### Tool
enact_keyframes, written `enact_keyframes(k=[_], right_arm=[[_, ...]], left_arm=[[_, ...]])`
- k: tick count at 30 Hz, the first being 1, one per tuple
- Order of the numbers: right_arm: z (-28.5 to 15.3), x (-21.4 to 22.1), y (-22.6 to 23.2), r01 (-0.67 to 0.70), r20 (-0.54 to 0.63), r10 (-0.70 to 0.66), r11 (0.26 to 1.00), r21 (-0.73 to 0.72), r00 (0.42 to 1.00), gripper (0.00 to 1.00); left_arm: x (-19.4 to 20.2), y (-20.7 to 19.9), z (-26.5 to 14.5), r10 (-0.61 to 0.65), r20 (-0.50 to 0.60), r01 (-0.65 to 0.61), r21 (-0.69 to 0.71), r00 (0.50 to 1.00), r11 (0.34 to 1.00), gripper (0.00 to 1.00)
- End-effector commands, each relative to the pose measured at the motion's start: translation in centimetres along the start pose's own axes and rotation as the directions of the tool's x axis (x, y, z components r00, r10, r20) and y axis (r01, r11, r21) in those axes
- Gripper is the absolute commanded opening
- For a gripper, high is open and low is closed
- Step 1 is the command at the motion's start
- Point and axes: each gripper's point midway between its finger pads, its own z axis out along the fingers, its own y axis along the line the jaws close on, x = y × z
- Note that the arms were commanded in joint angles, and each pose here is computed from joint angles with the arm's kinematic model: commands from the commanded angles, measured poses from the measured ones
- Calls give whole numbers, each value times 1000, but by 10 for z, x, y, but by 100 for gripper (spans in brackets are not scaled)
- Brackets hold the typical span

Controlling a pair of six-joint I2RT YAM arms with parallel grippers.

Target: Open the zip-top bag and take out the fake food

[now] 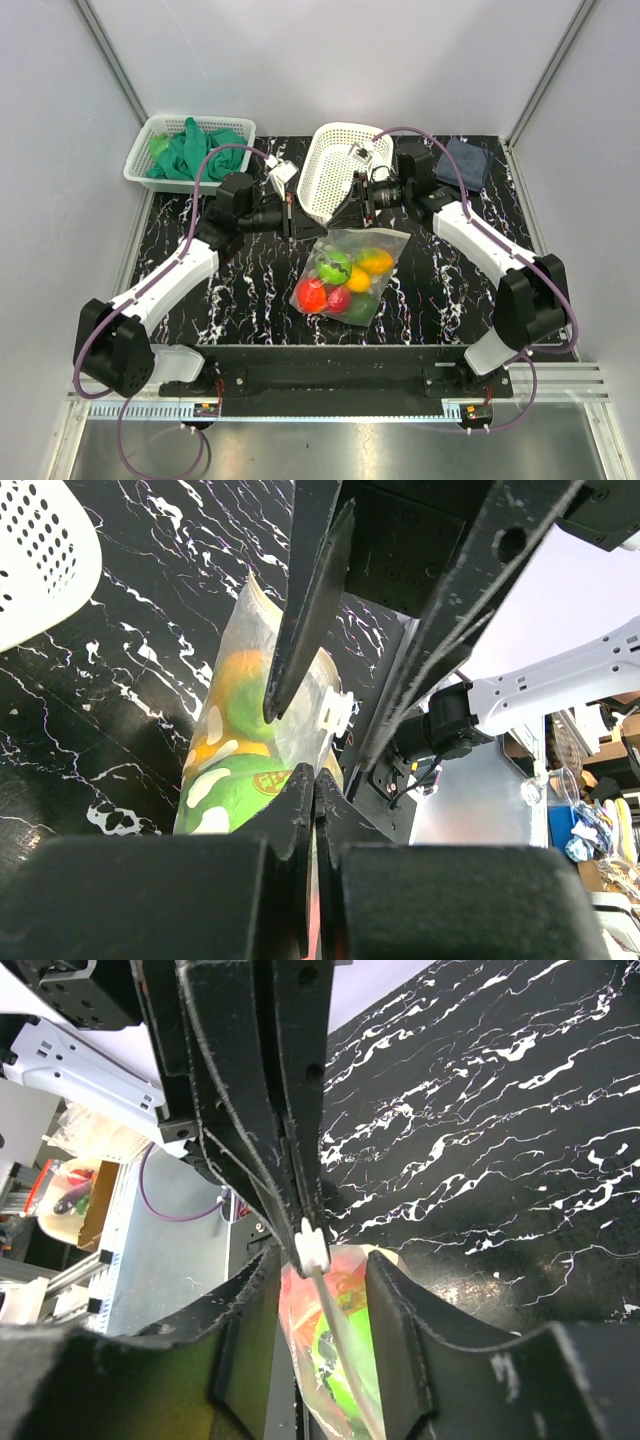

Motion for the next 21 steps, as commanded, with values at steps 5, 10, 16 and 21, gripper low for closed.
enact_keyframes(k=[5, 10, 16, 21], right_arm=[[4, -20, 12, 60, 21, -60, 997, -39, 998, 34], [3, -21, 13, 68, 23, -67, 997, -38, 997, 32], [4, -24, 14, 64, 22, -63, 997, -49, 998, 32], [5, -20, 11, 57, 22, -57, 998, -33, 998, 8]], left_arm=[[-14, -14, -2, 68, 34, -69, 30, 997, 997, 0], [-14, -13, -2, 66, 32, -66, 24, 997, 998, 0], [-13, -12, -2, 64, 32, -65, 21, 997, 998, 0], [-16, -7, -4, 58, 54, -56, -24, 997, 998, 0]])
